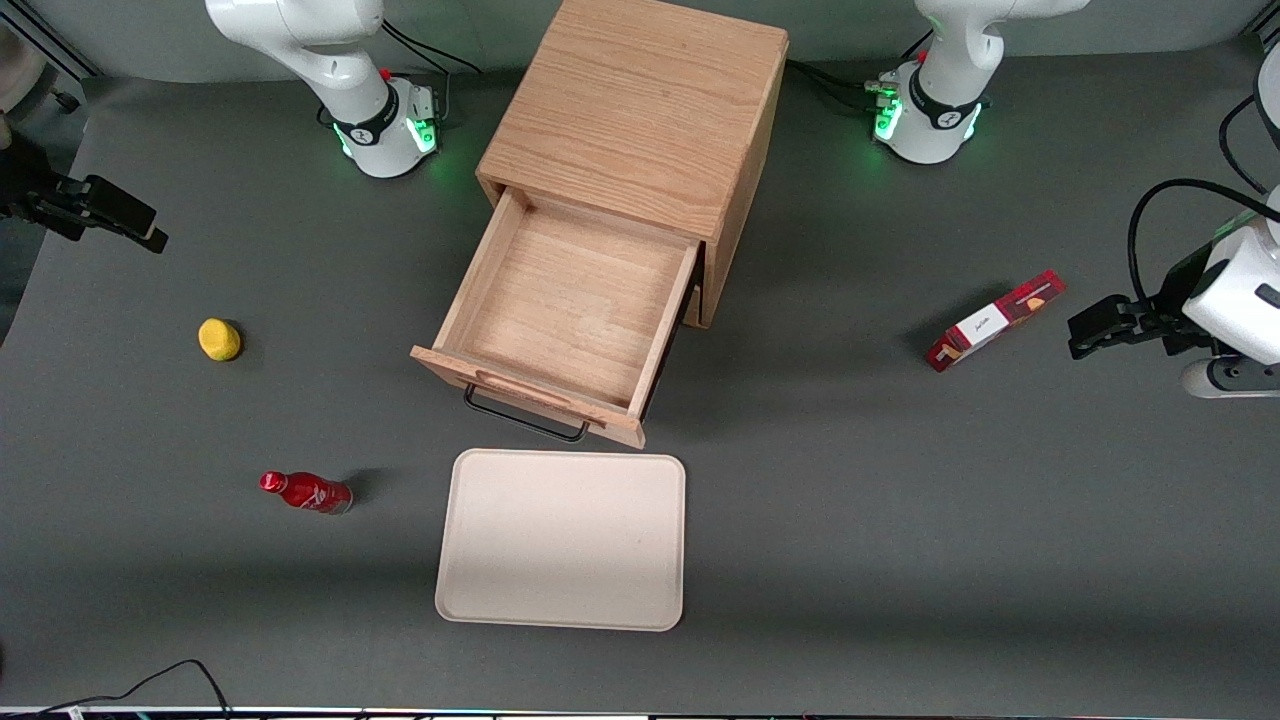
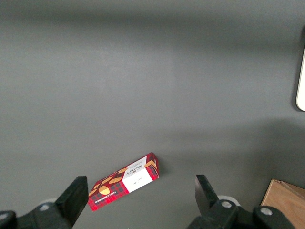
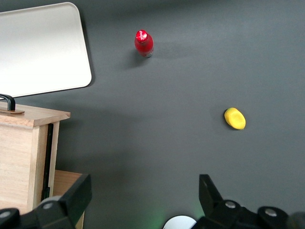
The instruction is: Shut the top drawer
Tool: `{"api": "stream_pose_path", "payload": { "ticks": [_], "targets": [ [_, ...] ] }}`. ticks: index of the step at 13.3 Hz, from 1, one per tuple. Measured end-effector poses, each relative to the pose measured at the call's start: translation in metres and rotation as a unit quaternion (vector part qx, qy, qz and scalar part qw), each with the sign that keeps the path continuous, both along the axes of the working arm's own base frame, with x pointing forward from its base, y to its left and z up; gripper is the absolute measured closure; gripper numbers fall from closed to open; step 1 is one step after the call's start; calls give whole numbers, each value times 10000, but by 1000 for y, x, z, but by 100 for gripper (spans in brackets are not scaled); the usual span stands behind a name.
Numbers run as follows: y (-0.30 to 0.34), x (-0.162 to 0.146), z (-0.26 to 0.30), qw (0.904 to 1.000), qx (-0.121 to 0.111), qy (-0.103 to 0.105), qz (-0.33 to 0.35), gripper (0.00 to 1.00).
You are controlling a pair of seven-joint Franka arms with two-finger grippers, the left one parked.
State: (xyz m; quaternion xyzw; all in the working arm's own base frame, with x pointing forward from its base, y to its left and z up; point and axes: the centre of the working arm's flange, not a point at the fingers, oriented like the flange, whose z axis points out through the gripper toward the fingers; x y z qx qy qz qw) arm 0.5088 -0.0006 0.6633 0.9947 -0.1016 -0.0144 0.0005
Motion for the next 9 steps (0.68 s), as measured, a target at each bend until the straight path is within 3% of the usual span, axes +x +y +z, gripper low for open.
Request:
{"api": "stream_pose_path", "payload": {
  "ticks": [9],
  "targets": [
    [-6, 0, 13, 9999, 4, -50, -93, 0]
  ]
}}
